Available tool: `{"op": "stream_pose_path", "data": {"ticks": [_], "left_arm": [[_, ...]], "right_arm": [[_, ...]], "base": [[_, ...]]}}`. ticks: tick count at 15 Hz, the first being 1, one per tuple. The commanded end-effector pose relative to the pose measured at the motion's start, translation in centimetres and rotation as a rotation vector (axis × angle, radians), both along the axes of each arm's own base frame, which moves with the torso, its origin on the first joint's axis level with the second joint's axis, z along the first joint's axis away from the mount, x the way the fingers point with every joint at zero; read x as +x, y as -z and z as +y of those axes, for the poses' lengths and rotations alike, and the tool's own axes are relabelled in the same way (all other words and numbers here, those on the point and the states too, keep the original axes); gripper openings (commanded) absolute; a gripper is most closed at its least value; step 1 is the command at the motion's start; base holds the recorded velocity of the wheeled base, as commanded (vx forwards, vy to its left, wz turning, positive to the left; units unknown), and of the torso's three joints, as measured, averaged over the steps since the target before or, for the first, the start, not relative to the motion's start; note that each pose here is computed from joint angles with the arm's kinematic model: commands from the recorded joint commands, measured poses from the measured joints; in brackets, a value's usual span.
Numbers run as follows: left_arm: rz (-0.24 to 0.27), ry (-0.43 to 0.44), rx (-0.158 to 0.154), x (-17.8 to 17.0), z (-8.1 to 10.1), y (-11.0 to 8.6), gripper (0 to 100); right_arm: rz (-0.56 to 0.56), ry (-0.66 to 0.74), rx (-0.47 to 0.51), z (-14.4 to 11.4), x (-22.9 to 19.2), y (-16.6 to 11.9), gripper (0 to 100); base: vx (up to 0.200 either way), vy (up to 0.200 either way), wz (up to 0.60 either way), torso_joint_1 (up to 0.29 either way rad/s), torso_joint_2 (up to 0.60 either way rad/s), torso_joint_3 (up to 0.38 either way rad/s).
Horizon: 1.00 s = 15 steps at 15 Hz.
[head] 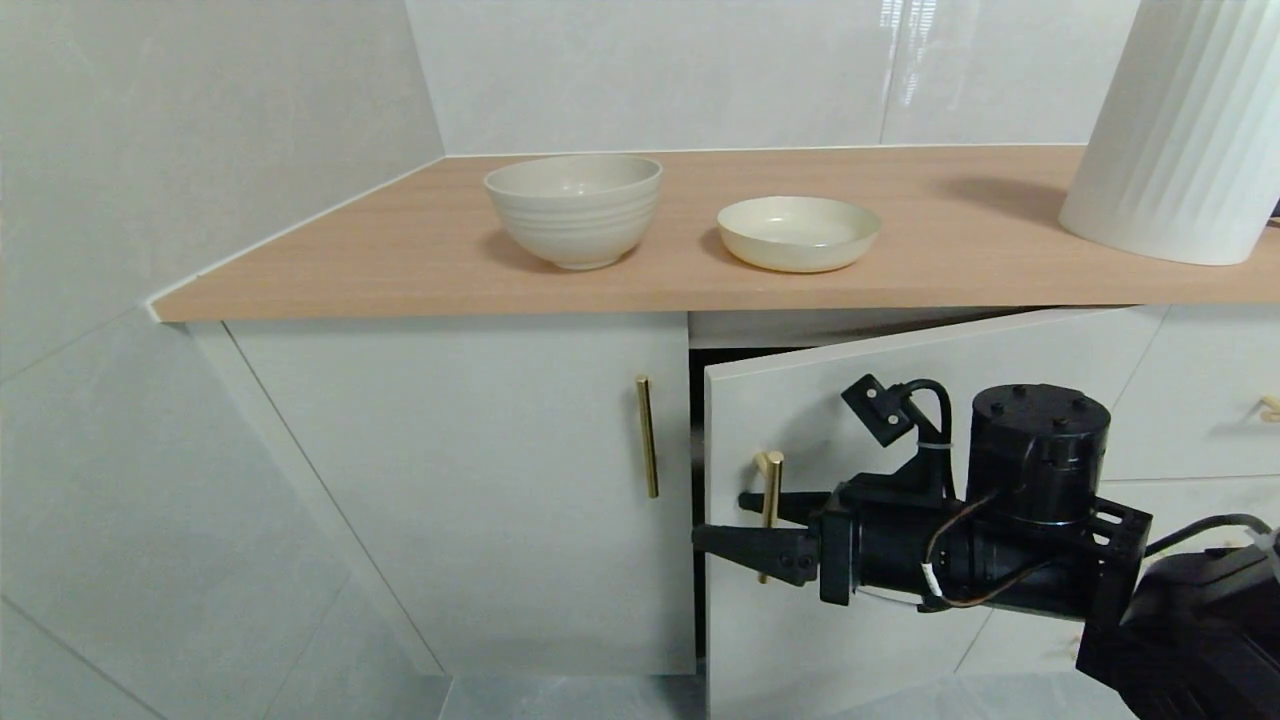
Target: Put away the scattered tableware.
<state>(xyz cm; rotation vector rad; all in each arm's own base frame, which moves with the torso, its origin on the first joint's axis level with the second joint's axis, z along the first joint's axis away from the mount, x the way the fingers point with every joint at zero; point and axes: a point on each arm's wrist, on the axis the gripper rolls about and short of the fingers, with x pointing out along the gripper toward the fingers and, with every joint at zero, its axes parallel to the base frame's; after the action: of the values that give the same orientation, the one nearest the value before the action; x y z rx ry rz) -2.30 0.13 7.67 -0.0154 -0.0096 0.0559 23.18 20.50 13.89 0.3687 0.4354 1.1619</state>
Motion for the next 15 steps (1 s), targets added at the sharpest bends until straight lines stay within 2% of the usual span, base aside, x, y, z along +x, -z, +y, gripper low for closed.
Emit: {"op": "stream_pose_path", "data": {"ticks": [1, 8, 9, 10, 11, 12, 13, 15], "left_arm": [[0.001, -0.001, 0.0, 0.0, 0.0, 0.0, 100], [0.0, -0.001, 0.007, 0.0, 0.0, 0.0, 100], [-0.015, 0.002, 0.001, -0.1, 0.0, -0.3, 100], [-0.066, 0.013, -0.001, -0.6, 0.0, -2.0, 100], [-0.084, 0.031, 0.0, -1.0, -0.1, -3.0, 100], [-0.054, 0.091, 0.001, -1.3, -0.1, -5.4, 100], [-0.009, 0.143, 0.0, -1.0, -0.2, -6.7, 100], [0.118, 0.261, -0.011, 1.6, -0.5, -9.5, 100]], "right_arm": [[0.009, 0.016, -0.007, -0.6, -0.2, 0.0, 100], [-0.015, 0.001, -0.043, -0.9, -0.7, 0.6, 100], [-0.017, -0.001, -0.04, -1.0, -0.9, 0.4, 100], [-0.018, -0.002, -0.039, -1.2, -1.1, 0.3, 100], [-0.021, -0.004, -0.037, -1.3, -1.3, 0.2, 100], [-0.022, -0.004, -0.036, -1.4, -1.4, 0.1, 100], [-0.019, -0.005, -0.037, -1.5, -1.5, 0.2, 100], [-0.023, -0.026, -0.028, -1.7, -1.9, -0.2, 100]], "base": [[0.0, 0.0, 0.0, 0.0, 0.0, 0.0], [0.0, 0.0, 0.0, 0.0, 0.0, 0.0], [0.0, 0.0, 0.0, 0.0, 0.0, 0.0], [0.0, 0.0, 0.0, 0.0, 0.0, 0.0], [0.0, 0.0, 0.0, 0.0, 0.0, 0.0], [0.0, 0.0, 0.0, 0.0, 0.0, 0.0], [0.0, 0.0, 0.0, 0.0, 0.0, 0.0], [0.0, 0.0, 0.0, 0.0, 0.0, 0.0]]}}
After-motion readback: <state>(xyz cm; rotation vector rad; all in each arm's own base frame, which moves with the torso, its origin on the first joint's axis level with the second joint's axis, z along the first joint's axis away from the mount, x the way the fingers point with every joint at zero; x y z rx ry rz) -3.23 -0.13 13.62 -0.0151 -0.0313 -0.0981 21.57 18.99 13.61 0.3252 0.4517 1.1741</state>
